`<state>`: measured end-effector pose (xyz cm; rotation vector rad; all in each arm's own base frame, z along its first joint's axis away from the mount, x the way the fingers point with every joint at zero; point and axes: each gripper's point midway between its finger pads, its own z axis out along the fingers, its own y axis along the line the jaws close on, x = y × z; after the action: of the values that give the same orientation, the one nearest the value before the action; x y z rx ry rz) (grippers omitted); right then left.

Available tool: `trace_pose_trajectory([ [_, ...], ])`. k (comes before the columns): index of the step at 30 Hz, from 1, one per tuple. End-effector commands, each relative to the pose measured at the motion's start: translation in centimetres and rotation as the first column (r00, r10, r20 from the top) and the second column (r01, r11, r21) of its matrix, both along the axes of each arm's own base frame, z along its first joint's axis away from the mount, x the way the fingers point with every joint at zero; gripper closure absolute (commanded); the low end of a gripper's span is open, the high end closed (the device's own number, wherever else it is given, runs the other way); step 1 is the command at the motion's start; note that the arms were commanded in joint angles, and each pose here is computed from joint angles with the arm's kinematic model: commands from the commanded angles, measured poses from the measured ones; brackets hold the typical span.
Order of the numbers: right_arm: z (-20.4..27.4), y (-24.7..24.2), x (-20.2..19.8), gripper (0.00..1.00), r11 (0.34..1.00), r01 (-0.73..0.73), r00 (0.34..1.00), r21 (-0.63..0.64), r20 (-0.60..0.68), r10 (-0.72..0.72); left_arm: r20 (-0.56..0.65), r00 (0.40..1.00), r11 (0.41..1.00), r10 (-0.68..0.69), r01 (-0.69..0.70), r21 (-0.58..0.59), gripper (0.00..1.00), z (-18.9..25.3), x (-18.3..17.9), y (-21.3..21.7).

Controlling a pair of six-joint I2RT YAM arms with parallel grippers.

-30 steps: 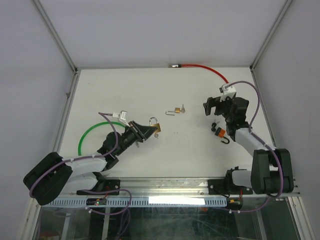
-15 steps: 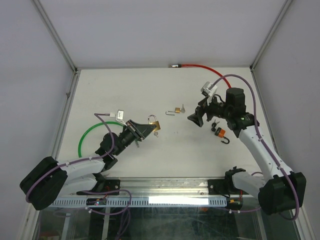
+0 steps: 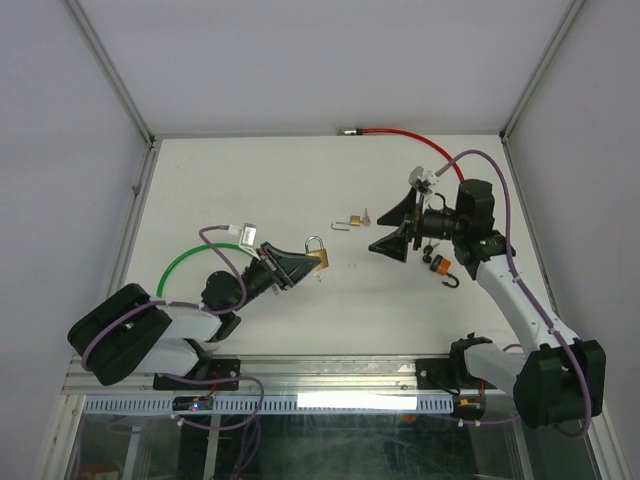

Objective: Lock with the key
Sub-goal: Place the key at the center of the board.

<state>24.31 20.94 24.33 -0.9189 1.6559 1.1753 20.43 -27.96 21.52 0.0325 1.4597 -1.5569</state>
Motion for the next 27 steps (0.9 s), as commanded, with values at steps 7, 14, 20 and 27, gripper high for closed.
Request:
trace_pose_trajectory([
  [7,0.8,1.0,-2.6,0.01,0.985,-0.137,0.986,0.109,0.106,0.125,0.339,0.934,0.986,-0.109,0.144,-0.08,1.0,5.4,-1.9,-1.7],
  [14,-0.8,2.3,-3.5,0.01,0.976,-0.188,0.98,0.107,0.089,0.179,0.379,0.913,0.978,-0.15,0.193,-0.079,1.0,6.5,-2.6,-2.2],
  [20,-1.1,3.0,-3.8,0.01,0.968,-0.225,0.966,0.112,0.153,0.207,0.443,0.871,0.967,-0.213,0.254,-0.034,1.0,6.7,-4.0,-2.5],
  [27,-0.7,3.9,-3.9,0.3,0.972,-0.139,0.984,0.188,-0.085,0.157,0.48,0.837,0.955,-0.263,0.296,0.006,1.0,6.5,-4.8,-2.9],
])
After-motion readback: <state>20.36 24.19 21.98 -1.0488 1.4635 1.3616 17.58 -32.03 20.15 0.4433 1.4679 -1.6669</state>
